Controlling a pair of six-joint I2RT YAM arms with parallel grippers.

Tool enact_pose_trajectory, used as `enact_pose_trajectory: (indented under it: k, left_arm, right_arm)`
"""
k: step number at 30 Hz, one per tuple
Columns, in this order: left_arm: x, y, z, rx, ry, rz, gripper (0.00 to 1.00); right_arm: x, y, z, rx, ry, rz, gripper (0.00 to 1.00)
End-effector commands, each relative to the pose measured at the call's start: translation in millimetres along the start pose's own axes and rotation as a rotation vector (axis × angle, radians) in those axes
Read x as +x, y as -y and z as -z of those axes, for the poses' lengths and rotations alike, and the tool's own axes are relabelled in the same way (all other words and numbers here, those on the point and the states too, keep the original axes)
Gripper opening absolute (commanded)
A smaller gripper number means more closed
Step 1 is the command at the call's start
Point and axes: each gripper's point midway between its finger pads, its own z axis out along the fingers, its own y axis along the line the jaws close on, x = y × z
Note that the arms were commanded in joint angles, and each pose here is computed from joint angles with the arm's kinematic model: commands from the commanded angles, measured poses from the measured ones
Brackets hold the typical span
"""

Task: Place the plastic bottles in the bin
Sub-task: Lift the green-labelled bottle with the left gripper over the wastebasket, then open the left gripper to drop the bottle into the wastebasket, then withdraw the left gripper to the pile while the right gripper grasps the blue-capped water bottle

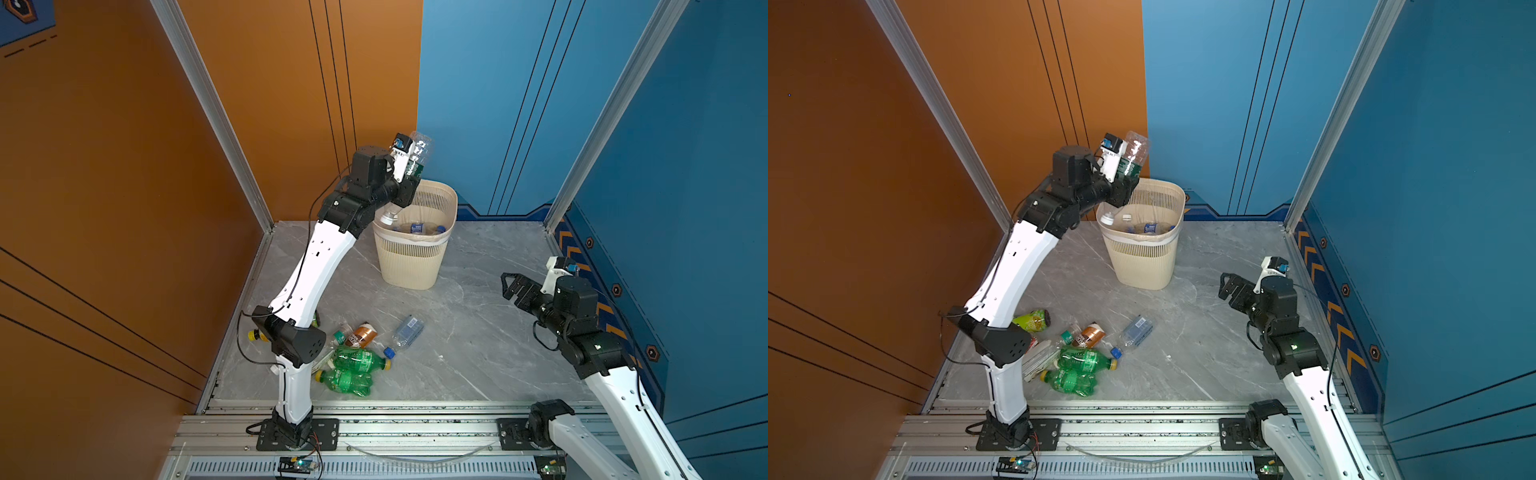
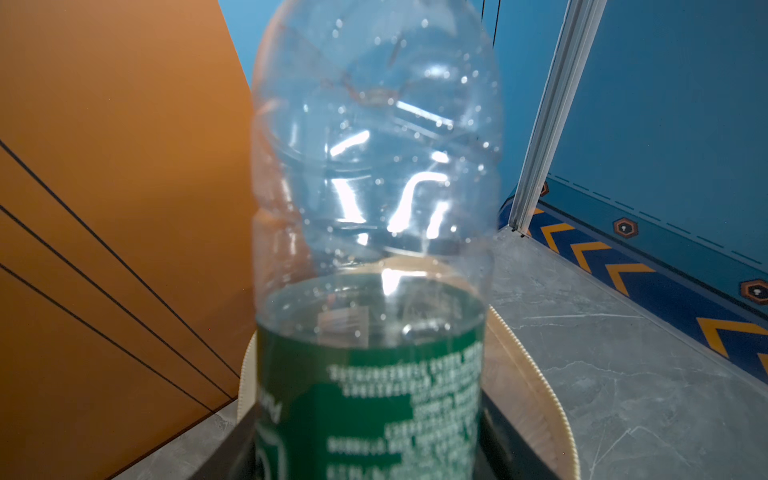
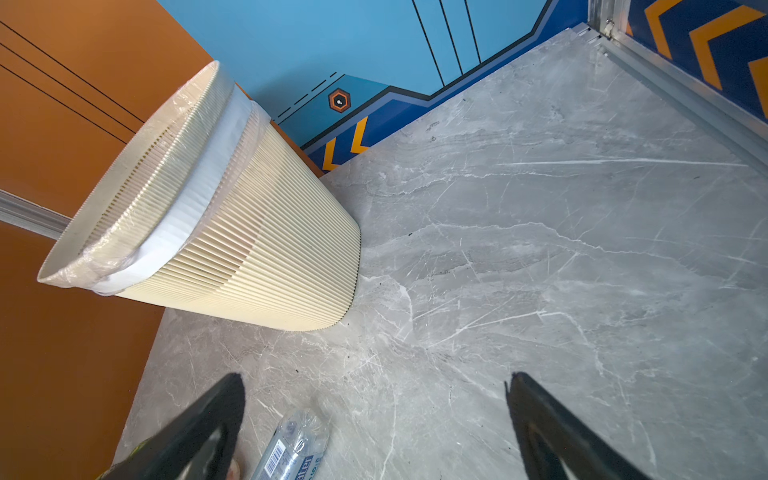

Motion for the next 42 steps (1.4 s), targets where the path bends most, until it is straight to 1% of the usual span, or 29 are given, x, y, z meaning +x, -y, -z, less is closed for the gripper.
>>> enact_pose_trajectory:
  k: [1, 4, 5, 6, 8, 9, 13, 15, 18, 20, 22, 24, 27, 28, 30, 32, 34, 37, 42]
  left_arm:
    - [10.3, -3.3, -11.1, -0.011, -0.036, -0.062, 0.62]
    - [24.7, -6.0, -28.0, -0.023, -0.068, -0.061, 0.65]
    - [30.1, -8.9, -33.6, -0.032, -0.080, -0.058, 0.67]
    - [35.1, -10.8, -37.5, -0.040, -0.095, -0.056, 0.73]
    - [36.8, -14.5, -38.5, -0.065, -0.104, -0.048, 0.93]
    - [36.3, -14.5, -37.3, -0.071, -0.105, -0.038, 0.99]
    - [19.8, -14.1, -20.9, -0.078, -0.067, 0.013, 0.98]
    - [7.7, -14.9, -6.9, -0.082, -0.040, 0.045, 0.98]
    - [-9.0, -13.1, 23.3, -0.065, 0.004, 0.106, 0.98]
    - [-11.4, -9.6, 44.8, -0.051, 0.033, 0.141, 0.98]
    - [-7.0, -10.2, 67.8, -0.056, 0.086, 0.192, 0.98]
    - [10.0, -10.1, 91.3, -0.051, 0.147, 0.271, 0.98]
    - [68.5, -14.4, 124.9, -0.094, 0.134, 0.407, 0.98]
    - [92.0, -13.5, 134.4, -0.101, 0.122, 0.451, 0.98]
    - [144.7, -11.5, 150.8, -0.132, 0.057, 0.529, 0.98]
    - [203.1, -7.7, 166.1, -0.166, -0.032, 0.604, 0.98]
    - [226.9, -7.3, 185.0, -0.184, -0.043, 0.659, 0.98]
    - [246.5, -9.7, 206.9, -0.215, -0.048, 0.696, 0.98]
    - [275.6, -7.4, 222.3, -0.237, -0.096, 0.726, 0.98]
  right_arm:
    - [4.0, 2.2, 1.9, -0.001, -0.013, -0.011, 1.00]
    - [5.6, 3.8, 0.5, 0.003, -0.017, -0.012, 1.00]
    - [5.5, 4.4, -0.3, 0.004, -0.016, -0.015, 1.00]
    - [5.4, 4.0, -1.2, 0.002, -0.018, -0.015, 1.00]
    - [4.7, 3.4, -2.1, 0.001, -0.020, -0.016, 1.00]
    - [4.8, 3.0, -2.5, 0.000, -0.022, -0.015, 1.00]
    - [5.9, 4.1, -4.4, 0.002, -0.024, -0.021, 1.00]
    - [6.6, 3.5, -5.4, -0.001, -0.029, -0.027, 1.00]
    - [7.9, 1.5, -5.2, -0.013, -0.035, -0.037, 1.00]
    - [9.0, 1.7, -5.3, -0.015, -0.037, -0.045, 1.00]
    - [12.4, 1.4, -5.8, -0.017, -0.048, -0.053, 1.00]
    - [17.2, 2.2, -8.3, -0.014, -0.060, -0.063, 1.00]
    - [26.8, 0.7, -13.3, -0.010, -0.088, -0.076, 1.00]
    - [30.0, -0.8, -14.3, -0.010, -0.097, -0.076, 1.00]
    - [36.4, -4.4, -15.6, -0.004, -0.110, -0.077, 1.00]
    - [44.6, -7.7, -18.0, 0.005, -0.121, -0.082, 1.00]
    - [54.0, -13.3, -19.9, 0.009, -0.137, -0.076, 1.00]
    - [71.0, -21.6, -23.4, 0.019, -0.166, -0.072, 1.00]
    - [105.7, -46.6, -22.4, 0.004, -0.197, -0.060, 1.00]
